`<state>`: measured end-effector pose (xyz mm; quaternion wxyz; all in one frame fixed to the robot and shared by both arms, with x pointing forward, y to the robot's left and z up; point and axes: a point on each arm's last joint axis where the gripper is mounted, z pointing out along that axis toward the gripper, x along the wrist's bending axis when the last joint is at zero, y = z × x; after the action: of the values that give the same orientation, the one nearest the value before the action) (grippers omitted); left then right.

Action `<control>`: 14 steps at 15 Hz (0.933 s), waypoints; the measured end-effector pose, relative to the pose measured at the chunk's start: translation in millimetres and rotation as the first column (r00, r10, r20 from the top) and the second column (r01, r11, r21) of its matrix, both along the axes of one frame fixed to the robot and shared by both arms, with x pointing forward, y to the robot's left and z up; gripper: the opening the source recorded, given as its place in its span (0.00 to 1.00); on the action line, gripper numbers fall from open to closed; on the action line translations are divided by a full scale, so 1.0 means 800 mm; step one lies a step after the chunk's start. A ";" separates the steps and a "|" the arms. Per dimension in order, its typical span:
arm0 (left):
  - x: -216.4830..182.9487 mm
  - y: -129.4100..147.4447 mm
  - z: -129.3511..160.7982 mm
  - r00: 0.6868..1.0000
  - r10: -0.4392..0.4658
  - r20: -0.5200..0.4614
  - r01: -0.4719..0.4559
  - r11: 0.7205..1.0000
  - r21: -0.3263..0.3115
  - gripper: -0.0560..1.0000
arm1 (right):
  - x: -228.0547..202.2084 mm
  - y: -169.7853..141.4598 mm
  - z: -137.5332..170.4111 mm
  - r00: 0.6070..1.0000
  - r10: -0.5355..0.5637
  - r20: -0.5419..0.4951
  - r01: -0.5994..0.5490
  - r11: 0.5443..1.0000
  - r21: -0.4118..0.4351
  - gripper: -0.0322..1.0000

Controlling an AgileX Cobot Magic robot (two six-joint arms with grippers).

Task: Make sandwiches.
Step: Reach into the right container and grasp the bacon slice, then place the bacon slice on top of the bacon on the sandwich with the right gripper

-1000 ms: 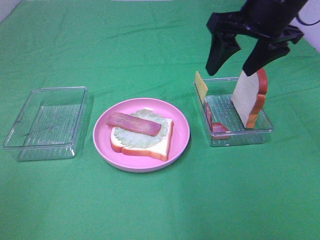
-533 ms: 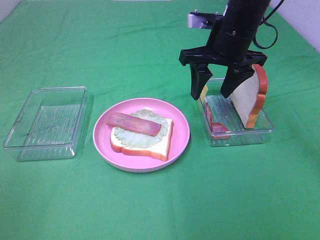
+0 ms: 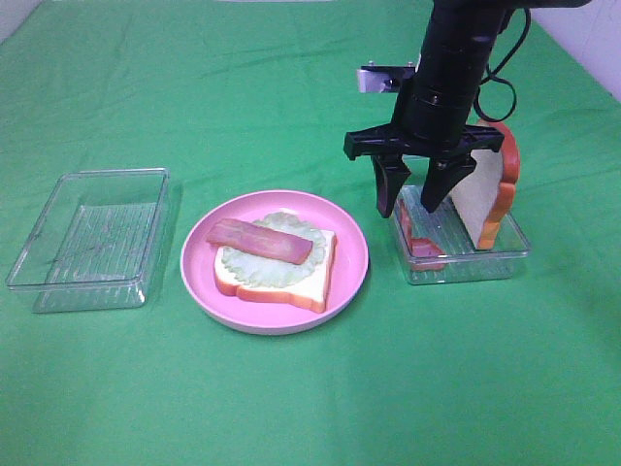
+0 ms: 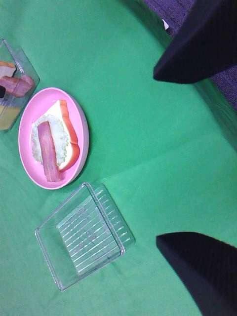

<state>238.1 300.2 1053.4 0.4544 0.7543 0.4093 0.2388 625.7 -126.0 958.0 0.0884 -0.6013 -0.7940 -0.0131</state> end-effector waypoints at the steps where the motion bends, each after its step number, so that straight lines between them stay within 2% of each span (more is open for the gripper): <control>1: 0.000 0.000 0.000 1.000 0.000 0.000 0.000 1.000 0.000 0.79 | 0.001 0.000 -0.004 1.000 0.001 -0.006 -0.001 1.000 -0.006 0.56; 5: 0.000 0.000 0.000 1.000 0.000 0.000 0.000 1.000 0.000 0.79 | 0.004 0.000 -0.019 1.000 -0.005 -0.020 0.005 1.000 -0.025 0.53; 12: 0.000 0.000 0.000 1.000 0.001 0.001 -0.001 1.000 0.000 0.79 | 0.006 -0.001 -0.022 1.000 -0.009 -0.004 0.009 0.999 -0.038 0.04; 14: 0.000 0.000 0.000 1.000 0.001 0.001 -0.001 1.000 0.000 0.79 | 0.006 -0.002 -0.022 1.000 -0.008 -0.010 0.008 0.999 -0.040 0.03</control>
<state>238.2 300.3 1053.5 0.4546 0.7541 0.4092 0.2395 630.3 -127.3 940.4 0.0805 -0.6063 -0.7912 0.0057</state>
